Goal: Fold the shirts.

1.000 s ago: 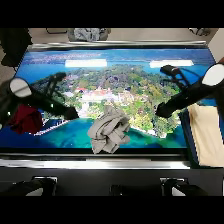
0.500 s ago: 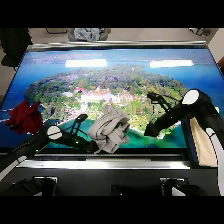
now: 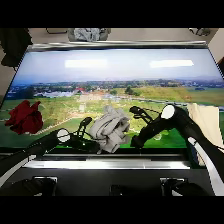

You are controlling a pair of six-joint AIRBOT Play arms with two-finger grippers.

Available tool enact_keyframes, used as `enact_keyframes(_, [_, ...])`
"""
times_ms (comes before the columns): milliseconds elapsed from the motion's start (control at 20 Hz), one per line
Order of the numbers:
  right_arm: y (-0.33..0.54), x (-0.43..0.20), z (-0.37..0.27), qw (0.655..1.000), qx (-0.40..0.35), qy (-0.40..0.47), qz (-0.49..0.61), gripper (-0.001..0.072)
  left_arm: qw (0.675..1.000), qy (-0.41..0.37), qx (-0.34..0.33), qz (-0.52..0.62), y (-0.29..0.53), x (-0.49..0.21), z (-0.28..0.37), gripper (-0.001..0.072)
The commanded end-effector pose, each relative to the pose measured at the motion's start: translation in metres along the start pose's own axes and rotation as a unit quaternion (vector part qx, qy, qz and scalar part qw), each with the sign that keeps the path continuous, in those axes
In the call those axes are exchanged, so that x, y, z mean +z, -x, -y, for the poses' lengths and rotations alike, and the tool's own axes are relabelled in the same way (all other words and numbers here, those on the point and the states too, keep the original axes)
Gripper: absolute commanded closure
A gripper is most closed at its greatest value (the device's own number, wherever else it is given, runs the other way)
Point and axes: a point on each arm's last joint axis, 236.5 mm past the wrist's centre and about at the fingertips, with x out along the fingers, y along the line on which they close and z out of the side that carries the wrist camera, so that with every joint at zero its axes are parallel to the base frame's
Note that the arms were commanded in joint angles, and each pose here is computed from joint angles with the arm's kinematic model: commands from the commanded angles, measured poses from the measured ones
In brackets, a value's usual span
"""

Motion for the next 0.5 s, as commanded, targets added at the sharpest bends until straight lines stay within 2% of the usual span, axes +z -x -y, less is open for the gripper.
enact_keyframes(0, [-0.028, 0.029, -0.008, 0.999, -0.022, 0.033, 0.036, -0.0002, 1.000, -0.001, -0.006, 0.005, 0.003, 0.001, 0.005, 0.0677])
enact_keyframes(200, [-0.061, 0.044, -0.004, 0.998, -0.033, 0.040, 0.040, 0.0021, 1.000, -0.007, -0.010, 0.015, 0.008, 0.004, 0.010, 0.0677])
enact_keyframes(250, [-0.065, 0.048, -0.002, 0.997, -0.041, 0.043, 0.045, 0.0185, 1.000, -0.007, -0.010, 0.016, 0.009, 0.004, 0.010, 0.0677])
enact_keyframes(300, [-0.065, 0.052, 0.001, 0.997, -0.048, 0.044, 0.051, 0.0533, 1.000, -0.008, -0.011, 0.016, 0.010, 0.004, 0.011, 0.0677])
enact_keyframes(350, [-0.062, 0.054, 0.004, 0.996, -0.053, 0.040, 0.057, 0.0670, 1.000, -0.008, -0.012, 0.016, 0.012, 0.004, 0.011, 0.0677])
enact_keyframes(450, [-0.042, 0.057, 0.011, 0.994, -0.069, 0.049, 0.064, 0.0670, 1.000, -0.016, -0.008, 0.019, 0.028, 0.010, 0.008, 0.0680])
